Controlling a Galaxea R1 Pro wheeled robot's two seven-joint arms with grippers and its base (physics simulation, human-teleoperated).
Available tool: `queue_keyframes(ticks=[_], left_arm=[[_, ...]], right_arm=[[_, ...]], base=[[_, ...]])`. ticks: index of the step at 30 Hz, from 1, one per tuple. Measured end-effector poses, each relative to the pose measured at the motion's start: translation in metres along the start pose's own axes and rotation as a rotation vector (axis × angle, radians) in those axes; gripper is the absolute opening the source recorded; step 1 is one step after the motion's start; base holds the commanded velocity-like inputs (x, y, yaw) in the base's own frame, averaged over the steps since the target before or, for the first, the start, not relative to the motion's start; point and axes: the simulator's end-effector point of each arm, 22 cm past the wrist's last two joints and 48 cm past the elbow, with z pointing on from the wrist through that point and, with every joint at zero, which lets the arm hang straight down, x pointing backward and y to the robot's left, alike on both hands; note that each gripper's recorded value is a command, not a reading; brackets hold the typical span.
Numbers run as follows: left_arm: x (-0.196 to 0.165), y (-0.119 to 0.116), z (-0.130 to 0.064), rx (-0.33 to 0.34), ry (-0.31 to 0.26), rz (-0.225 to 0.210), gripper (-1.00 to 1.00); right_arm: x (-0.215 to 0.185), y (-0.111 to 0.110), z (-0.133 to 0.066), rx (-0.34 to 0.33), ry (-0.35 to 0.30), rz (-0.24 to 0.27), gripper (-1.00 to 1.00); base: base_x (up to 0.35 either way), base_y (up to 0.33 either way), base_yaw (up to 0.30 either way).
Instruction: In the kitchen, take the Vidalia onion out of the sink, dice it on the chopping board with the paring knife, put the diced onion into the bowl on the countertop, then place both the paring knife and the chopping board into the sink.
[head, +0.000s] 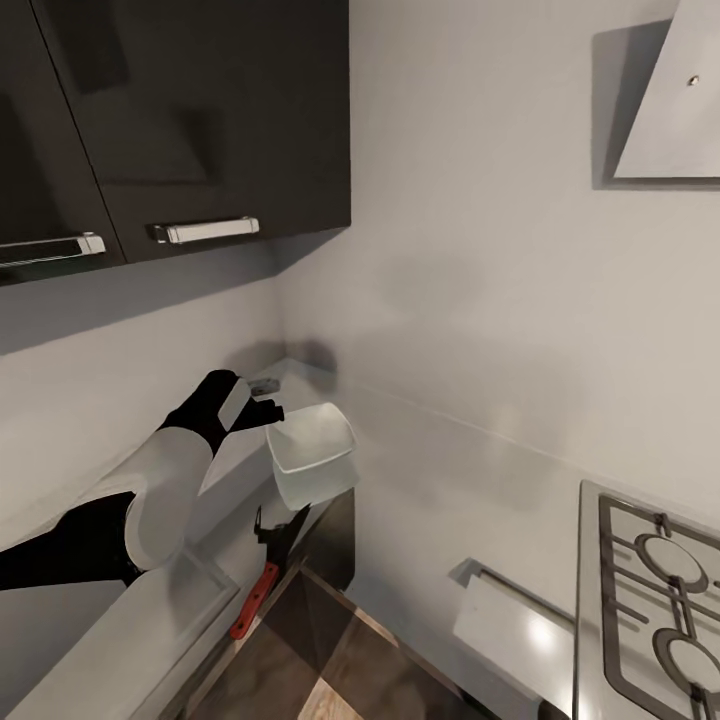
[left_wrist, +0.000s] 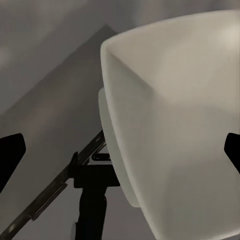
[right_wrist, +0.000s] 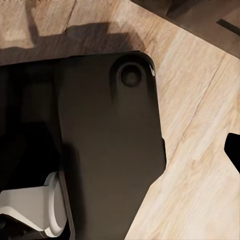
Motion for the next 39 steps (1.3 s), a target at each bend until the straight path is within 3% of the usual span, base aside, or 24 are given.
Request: queue_keyframes(ticks=[24, 39], left_arm=[[0.001, -0.002, 0.001, 0.007, 0.003, -0.002, 1.00], [0.021, 0.000, 0.019, 0.006, 0.042, -0.002, 1.00]], right_arm=[[0.000, 0.001, 0.000, -0.003, 0.000, -0.014, 1.00], [0.007, 0.000, -0.002, 0.000, 0.022, -0.014, 1.00]], base=[[0.000, 0.000, 0.000], [0.000, 0.000, 0.000]])
